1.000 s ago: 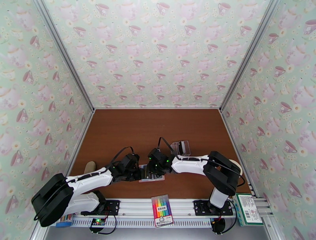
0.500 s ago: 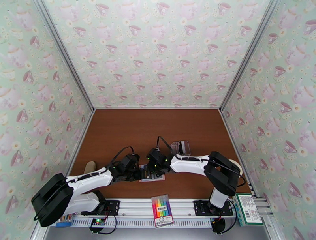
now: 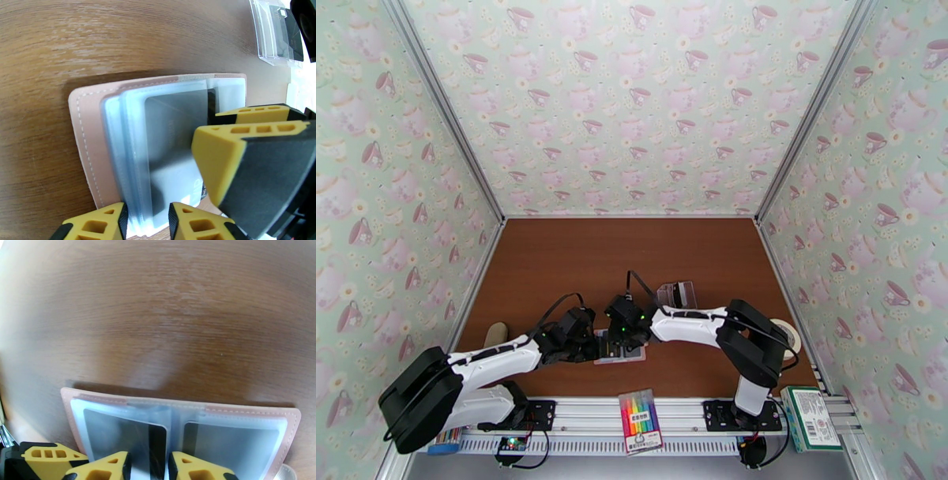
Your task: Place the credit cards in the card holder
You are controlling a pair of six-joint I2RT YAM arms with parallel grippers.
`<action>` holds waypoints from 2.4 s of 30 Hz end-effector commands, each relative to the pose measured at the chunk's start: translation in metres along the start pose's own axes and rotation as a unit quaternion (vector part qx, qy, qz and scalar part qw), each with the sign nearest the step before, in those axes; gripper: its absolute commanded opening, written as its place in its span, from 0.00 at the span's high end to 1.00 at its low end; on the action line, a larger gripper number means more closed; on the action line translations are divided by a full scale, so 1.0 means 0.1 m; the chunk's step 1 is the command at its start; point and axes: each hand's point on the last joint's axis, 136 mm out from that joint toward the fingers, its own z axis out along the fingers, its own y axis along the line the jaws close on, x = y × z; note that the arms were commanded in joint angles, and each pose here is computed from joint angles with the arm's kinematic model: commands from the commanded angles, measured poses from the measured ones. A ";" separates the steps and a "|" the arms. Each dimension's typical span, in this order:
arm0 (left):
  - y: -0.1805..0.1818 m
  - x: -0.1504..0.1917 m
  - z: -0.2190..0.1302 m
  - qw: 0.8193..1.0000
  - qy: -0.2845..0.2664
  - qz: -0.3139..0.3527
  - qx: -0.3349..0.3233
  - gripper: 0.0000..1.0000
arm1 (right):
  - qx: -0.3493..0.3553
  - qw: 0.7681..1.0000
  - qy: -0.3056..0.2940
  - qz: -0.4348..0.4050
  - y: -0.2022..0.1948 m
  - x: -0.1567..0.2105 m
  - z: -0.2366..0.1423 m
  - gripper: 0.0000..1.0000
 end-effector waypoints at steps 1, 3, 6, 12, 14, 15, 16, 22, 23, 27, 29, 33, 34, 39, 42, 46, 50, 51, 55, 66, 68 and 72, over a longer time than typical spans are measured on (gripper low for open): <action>0.01 0.01 0.02 1.000 -0.002 0.001 0.000 0.64 | 0.022 1.000 -0.002 -0.011 -0.04 0.00 0.01 0.67; 0.01 0.01 0.02 1.000 -0.002 0.001 -0.001 0.64 | 0.023 1.000 -0.004 -0.011 -0.04 -0.02 0.00 0.67; 0.00 0.01 0.02 1.000 -0.001 0.001 0.001 0.64 | 0.018 1.000 -0.003 -0.013 0.00 -0.02 -0.01 0.68; 0.01 0.01 0.01 1.000 -0.001 0.001 -0.001 0.64 | 0.019 1.000 -0.002 -0.017 0.03 -0.01 0.00 0.70; 0.01 0.00 0.01 1.000 -0.003 0.001 -0.001 0.64 | 0.016 1.000 -0.001 -0.020 0.07 0.00 0.01 0.71; 0.00 0.01 0.01 1.000 -0.002 0.001 0.000 0.64 | 0.015 1.000 0.002 -0.023 0.09 0.02 0.01 0.71; 0.00 0.00 0.01 1.000 -0.002 0.001 0.000 0.64 | 0.014 1.000 0.001 -0.026 0.12 0.02 0.01 0.72; 0.00 0.00 0.00 1.000 -0.003 0.002 -0.002 0.64 | 0.012 1.000 0.001 -0.029 0.15 0.02 -0.01 0.72; -0.01 -0.01 -0.01 1.000 -0.003 0.003 -0.002 0.64 | 0.011 1.000 0.001 -0.029 0.15 0.02 -0.01 0.72; -0.01 -0.01 -0.02 1.000 -0.003 0.004 -0.004 0.64 | 0.010 0.999 0.000 -0.030 0.15 0.02 -0.04 0.72; -0.02 -0.01 -0.03 1.000 -0.004 0.004 -0.005 0.64 | 0.011 0.999 -0.004 -0.032 0.14 0.01 -0.06 0.71; -0.03 -0.01 -0.07 1.000 -0.004 0.006 -0.003 0.60 | 0.017 0.999 -0.014 -0.036 0.11 -0.02 -0.14 0.68; -0.03 -0.02 -0.09 1.000 -0.007 0.007 -0.005 0.59 | 0.019 0.999 -0.017 -0.036 0.11 -0.03 -0.17 0.68; -0.03 -0.08 -0.18 1.000 -0.024 0.009 -0.014 0.56 | 0.032 0.998 -0.035 -0.041 0.04 -0.07 -0.30 0.66; -0.03 -0.10 -0.23 0.999 -0.033 0.009 -0.020 0.55 | 0.034 0.997 -0.049 -0.042 0.01 -0.11 -0.40 0.66; -0.02 -0.13 -0.29 0.999 -0.045 0.007 -0.022 0.55 | 0.027 0.997 -0.069 -0.038 -0.01 -0.14 -0.47 0.66; -0.02 -0.14 -0.34 0.998 -0.055 0.004 -0.021 0.54 | 0.030 0.997 -0.065 -0.037 -0.05 -0.11 -0.45 0.70; -0.01 -0.14 -0.35 0.998 -0.057 0.003 -0.021 0.54 | 0.027 0.997 -0.060 -0.038 -0.03 -0.10 -0.43 0.75; -0.01 -0.13 -0.35 0.998 -0.056 0.003 -0.019 0.54 | 0.025 0.998 -0.049 -0.040 -0.01 -0.05 -0.36 0.84; 0.03 -0.10 -0.32 0.998 -0.054 0.000 -0.019 0.54 | 0.037 0.998 -0.016 -0.051 -0.02 0.08 -0.16 0.92; 0.02 -0.10 -0.32 0.998 -0.054 0.000 -0.018 0.54 | 0.036 0.998 -0.013 -0.051 -0.02 0.09 -0.14 0.92; 0.03 -0.10 -0.31 0.998 -0.053 0.000 -0.018 0.54 | 0.035 0.998 -0.011 -0.053 0.00 0.10 -0.12 0.92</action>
